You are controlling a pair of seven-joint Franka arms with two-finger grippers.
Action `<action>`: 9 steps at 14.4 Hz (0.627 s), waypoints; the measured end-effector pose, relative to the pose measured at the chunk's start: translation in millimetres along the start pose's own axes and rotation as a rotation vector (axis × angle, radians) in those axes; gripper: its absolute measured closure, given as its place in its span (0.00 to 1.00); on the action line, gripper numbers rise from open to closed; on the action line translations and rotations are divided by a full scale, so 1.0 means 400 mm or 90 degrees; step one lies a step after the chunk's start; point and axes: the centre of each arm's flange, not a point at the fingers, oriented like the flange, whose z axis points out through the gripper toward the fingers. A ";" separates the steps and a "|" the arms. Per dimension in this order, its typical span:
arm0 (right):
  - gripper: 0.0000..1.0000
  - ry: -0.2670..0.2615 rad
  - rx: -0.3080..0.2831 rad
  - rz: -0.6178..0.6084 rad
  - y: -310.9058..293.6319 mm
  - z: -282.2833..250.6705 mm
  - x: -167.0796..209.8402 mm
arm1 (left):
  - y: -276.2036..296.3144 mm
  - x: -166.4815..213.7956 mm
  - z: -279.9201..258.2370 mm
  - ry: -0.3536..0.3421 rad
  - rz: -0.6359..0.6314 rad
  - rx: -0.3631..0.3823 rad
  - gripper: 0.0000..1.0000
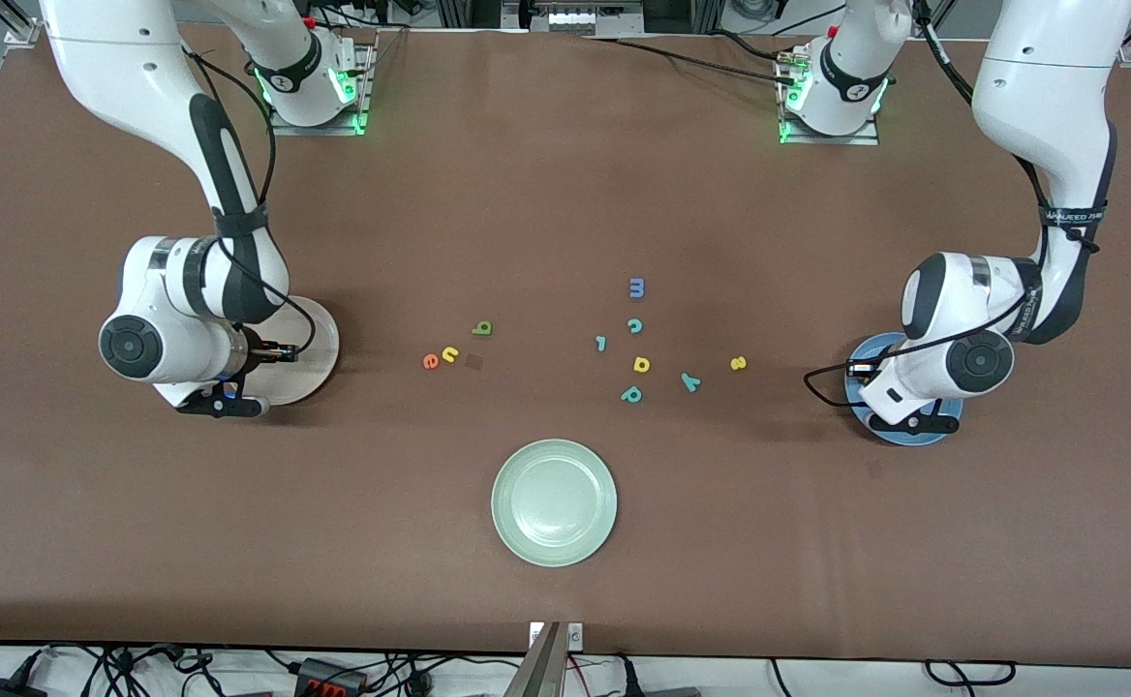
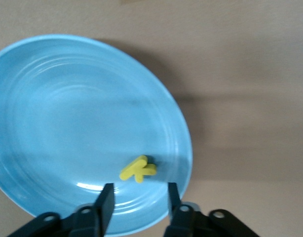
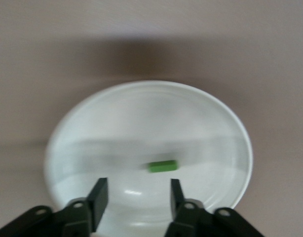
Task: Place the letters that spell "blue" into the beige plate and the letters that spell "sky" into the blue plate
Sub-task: 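Grasp green d with the right gripper while the left gripper grasps yellow z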
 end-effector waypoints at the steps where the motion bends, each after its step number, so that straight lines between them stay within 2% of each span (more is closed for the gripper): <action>1: 0.25 0.012 0.002 -0.013 -0.060 -0.040 -0.004 | 0.030 -0.006 -0.014 -0.001 0.013 -0.001 0.33; 3: 0.04 0.036 0.012 -0.036 -0.209 -0.093 -0.022 | 0.143 -0.024 -0.050 0.005 0.060 -0.009 0.15; 5: 0.00 0.037 0.036 -0.054 -0.349 -0.095 -0.054 | 0.285 -0.054 -0.081 0.016 0.106 -0.021 0.00; 7: 0.00 0.024 0.053 -0.046 -0.445 -0.068 -0.083 | 0.390 -0.077 -0.094 0.037 0.141 -0.029 0.00; 9: 0.00 0.021 0.049 -0.019 -0.519 -0.031 -0.104 | 0.461 -0.095 -0.075 0.050 0.123 -0.033 0.00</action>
